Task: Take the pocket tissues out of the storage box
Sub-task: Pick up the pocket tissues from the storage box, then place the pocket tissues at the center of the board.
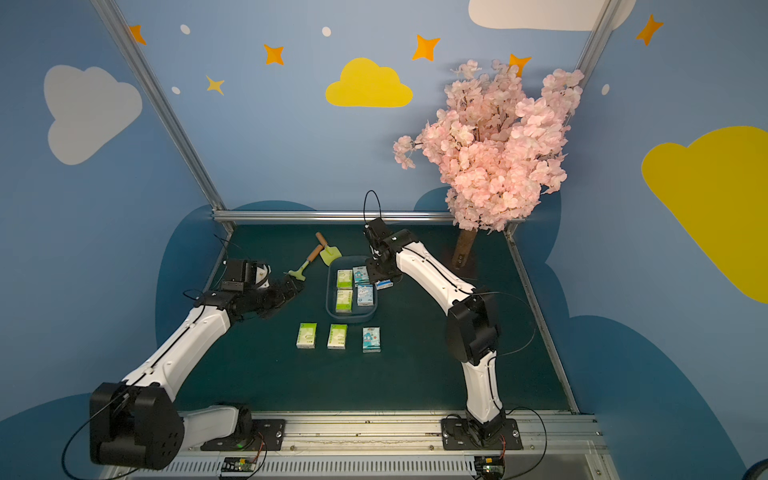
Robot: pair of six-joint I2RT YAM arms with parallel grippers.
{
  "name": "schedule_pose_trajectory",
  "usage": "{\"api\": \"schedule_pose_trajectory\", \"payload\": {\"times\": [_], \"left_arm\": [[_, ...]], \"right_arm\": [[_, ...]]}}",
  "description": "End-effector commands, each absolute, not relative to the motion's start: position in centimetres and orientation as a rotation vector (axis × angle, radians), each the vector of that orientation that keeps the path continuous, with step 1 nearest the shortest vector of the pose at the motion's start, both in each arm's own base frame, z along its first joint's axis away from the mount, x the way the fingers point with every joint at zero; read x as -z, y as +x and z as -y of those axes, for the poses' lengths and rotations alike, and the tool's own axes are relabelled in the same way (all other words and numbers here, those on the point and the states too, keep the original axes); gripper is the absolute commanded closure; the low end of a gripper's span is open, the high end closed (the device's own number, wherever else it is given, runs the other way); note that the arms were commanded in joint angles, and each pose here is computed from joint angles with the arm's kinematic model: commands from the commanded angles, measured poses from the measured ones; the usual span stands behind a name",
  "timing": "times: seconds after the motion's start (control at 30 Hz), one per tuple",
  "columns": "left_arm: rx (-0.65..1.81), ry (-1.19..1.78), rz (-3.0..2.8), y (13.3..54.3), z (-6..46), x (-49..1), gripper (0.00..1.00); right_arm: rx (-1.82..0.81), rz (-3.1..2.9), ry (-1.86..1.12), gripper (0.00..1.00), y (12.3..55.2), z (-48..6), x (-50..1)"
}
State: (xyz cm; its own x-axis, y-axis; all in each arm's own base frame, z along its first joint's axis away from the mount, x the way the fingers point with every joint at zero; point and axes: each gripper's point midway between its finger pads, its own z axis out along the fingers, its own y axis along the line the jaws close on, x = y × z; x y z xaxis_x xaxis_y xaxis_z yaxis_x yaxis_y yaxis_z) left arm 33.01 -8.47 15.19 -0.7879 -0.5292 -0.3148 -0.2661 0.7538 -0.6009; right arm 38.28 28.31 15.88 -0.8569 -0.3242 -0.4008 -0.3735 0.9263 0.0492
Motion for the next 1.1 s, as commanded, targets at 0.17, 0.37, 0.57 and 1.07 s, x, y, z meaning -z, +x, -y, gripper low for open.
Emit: {"api": "schedule_pose_trajectory", "payload": {"times": [0.17,0.37,0.57,1.07], "left_arm": [[0.765,-0.594,-2.478,32.3,9.1,-15.0,0.00],[0.767,-0.583,-2.494,32.2,9.4,-14.7,0.00],[0.767,-0.572,-2.506,32.3,9.7,-14.6,0.00],[0.769,-0.553,-2.522,33.0,10.1,-14.9,0.00]], "right_arm": [[-0.118,-2.788,-0.434,0.49,33.6,-23.7,-15.0],[-0.083,-2.876,-0.387,0.49,31.1,-21.9,-12.3],[-0.087,-2.932,-0.329,0.50,29.5,-21.3,-9.9],[-0.078,-3.080,-0.222,0.51,26.8,-20.6,-5.4]]}}
